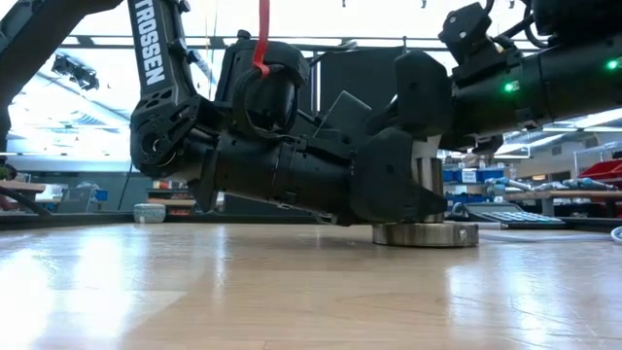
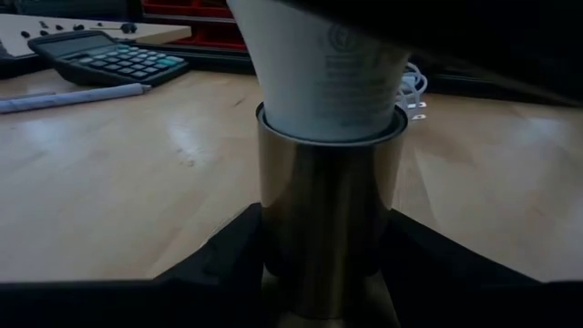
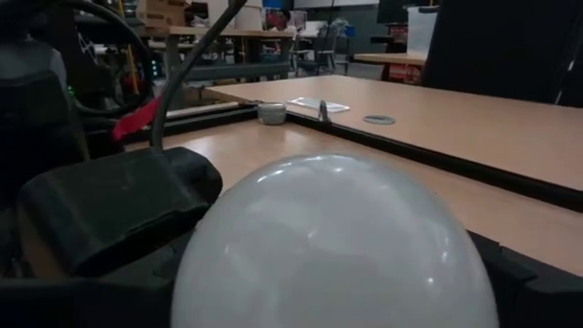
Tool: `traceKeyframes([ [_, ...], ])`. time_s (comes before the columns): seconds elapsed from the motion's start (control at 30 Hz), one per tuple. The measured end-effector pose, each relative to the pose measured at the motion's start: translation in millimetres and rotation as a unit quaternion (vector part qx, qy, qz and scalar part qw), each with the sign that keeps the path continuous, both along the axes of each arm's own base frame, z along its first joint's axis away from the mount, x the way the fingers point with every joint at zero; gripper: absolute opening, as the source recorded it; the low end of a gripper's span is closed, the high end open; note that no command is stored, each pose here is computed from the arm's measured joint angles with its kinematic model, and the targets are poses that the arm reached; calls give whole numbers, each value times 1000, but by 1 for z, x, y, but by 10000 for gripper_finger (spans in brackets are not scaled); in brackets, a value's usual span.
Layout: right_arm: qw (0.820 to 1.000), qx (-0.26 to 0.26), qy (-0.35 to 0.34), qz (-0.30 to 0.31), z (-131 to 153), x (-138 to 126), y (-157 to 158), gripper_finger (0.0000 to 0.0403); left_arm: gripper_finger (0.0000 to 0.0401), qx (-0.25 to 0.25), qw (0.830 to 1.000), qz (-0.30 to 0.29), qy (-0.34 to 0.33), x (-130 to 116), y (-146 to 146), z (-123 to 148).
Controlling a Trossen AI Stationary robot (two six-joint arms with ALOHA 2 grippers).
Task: Screw lightbulb
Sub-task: Remove the lightbulb from the lamp
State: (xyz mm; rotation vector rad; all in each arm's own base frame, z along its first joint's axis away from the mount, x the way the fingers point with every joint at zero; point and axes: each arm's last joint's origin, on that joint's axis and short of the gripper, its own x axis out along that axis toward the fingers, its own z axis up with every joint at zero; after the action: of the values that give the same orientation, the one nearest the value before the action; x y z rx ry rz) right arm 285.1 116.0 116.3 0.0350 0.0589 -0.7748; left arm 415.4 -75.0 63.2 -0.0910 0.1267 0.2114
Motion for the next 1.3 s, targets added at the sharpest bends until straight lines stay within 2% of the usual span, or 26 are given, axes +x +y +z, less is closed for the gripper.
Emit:
traceKeyframes([
  [0.13,1000,-2,6,-1,-2,0,0,295,189,0,1000,6,-1,0,0,0],
  [0.33,1000,3,9,6,-3,0,-1,242,189,-1,1000,7,-2,0,0,0],
  [0.63,1000,1,16,21,-4,0,0,249,189,-1,1000,5,-1,-1,-1,0],
  [0.9,996,11,24,89,-8,-4,0,238,189,12,1000,-19,3,-1,-3,-1],
  [1.03,991,18,32,132,-14,-11,-1,234,189,20,999,-49,5,-1,-5,-1],
  [1.3,978,30,16,208,-16,-24,-5,178,189,28,997,-75,0,0,-7,0],
])
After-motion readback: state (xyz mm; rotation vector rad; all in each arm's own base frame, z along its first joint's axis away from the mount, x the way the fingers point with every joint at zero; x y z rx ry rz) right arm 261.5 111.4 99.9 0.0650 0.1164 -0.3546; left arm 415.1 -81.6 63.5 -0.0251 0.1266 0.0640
